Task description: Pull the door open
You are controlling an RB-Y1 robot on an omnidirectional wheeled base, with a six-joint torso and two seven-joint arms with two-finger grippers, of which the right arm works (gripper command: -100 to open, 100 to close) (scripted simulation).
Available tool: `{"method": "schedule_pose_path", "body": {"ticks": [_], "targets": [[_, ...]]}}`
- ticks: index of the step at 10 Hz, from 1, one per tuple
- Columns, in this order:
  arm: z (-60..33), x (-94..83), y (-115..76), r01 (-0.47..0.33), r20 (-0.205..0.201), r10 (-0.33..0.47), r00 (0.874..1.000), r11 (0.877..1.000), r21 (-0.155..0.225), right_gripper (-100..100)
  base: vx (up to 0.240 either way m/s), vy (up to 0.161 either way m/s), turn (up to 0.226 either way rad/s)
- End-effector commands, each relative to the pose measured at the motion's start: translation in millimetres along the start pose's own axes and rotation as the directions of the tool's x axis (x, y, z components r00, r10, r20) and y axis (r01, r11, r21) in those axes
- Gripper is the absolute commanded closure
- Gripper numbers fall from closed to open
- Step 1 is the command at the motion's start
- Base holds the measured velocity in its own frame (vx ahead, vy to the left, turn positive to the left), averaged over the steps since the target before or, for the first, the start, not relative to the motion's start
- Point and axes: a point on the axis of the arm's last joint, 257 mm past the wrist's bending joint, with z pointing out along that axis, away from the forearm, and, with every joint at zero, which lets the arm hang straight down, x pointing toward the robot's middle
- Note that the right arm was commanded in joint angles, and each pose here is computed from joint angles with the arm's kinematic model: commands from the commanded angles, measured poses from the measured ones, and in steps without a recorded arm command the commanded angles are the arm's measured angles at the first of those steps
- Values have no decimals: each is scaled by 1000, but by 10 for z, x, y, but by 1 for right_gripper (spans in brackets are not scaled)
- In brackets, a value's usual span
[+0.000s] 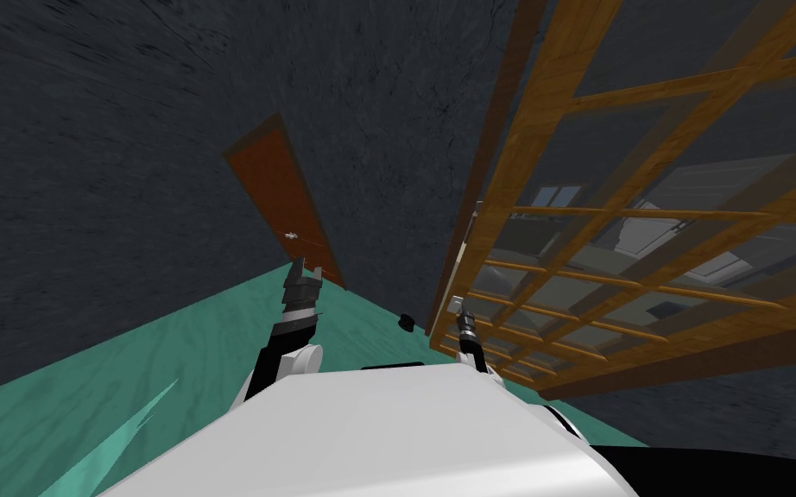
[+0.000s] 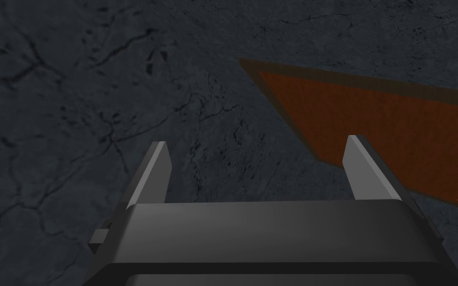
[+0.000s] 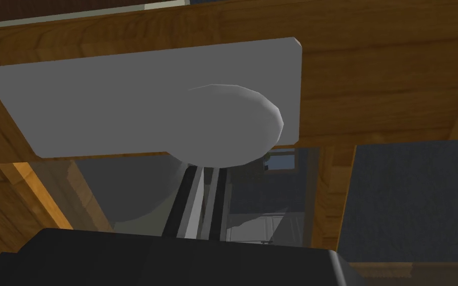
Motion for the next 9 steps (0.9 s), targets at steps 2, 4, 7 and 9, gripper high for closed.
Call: {"method": "schedule_pose_path", "body": {"ticks": [2,4,7,9], "targets": [[-13,16,-9,-74,4,74,997,997,-2,-100,-30,-12,20],[-12,28,-4,-133,9,133,991,991,-6,-100,-51,-14,46],[-9,55,5,-245,19,246,969,969,-17,-100,-62,5,66],[-8,66,9,-305,22,306,952,952,-22,-100,-41,-13,27]]}}
